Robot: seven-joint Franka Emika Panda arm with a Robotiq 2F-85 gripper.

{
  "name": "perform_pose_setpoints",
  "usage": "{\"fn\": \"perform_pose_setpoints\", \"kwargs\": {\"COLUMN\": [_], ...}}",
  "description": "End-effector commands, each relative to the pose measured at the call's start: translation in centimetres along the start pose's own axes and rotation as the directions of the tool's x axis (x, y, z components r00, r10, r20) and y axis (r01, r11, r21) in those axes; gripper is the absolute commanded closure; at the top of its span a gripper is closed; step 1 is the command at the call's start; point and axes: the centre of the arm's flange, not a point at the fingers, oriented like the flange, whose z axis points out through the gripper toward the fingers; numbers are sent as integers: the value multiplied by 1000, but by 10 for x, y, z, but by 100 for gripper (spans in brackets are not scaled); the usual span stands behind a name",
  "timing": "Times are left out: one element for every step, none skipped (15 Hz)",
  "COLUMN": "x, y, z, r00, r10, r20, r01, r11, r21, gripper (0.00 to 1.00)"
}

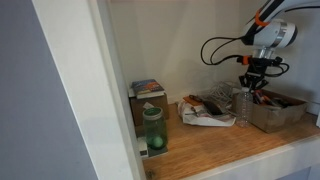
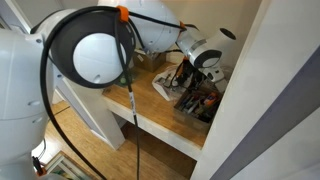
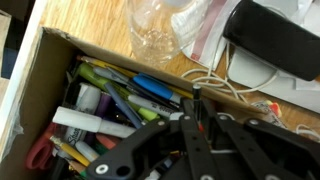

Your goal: Remove a clear black pen from the cardboard box and put it on the counter top

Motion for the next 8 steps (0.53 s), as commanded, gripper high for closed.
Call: {"fn": "perform_pose_setpoints", "kwargs": {"x": [-14,-15,-19,-23,-27,-32,-38,-43], "y": [7,6,7,7,7,6,6,6], "z": [-21,-24,-29,-33,-38,-43,-48,-53], "r00": [999,999,998,998,997,996,994,992], "r10": [-29,-37,-50,-62,-76,-92,-112,-128], "r20": [37,34,29,29,24,16,5,-5], "r01": [27,35,47,59,73,90,110,128], "r11": [998,997,996,995,993,991,987,984], "r21": [55,63,72,80,89,100,113,124], "gripper": [97,97,97,97,97,97,97,97]}}
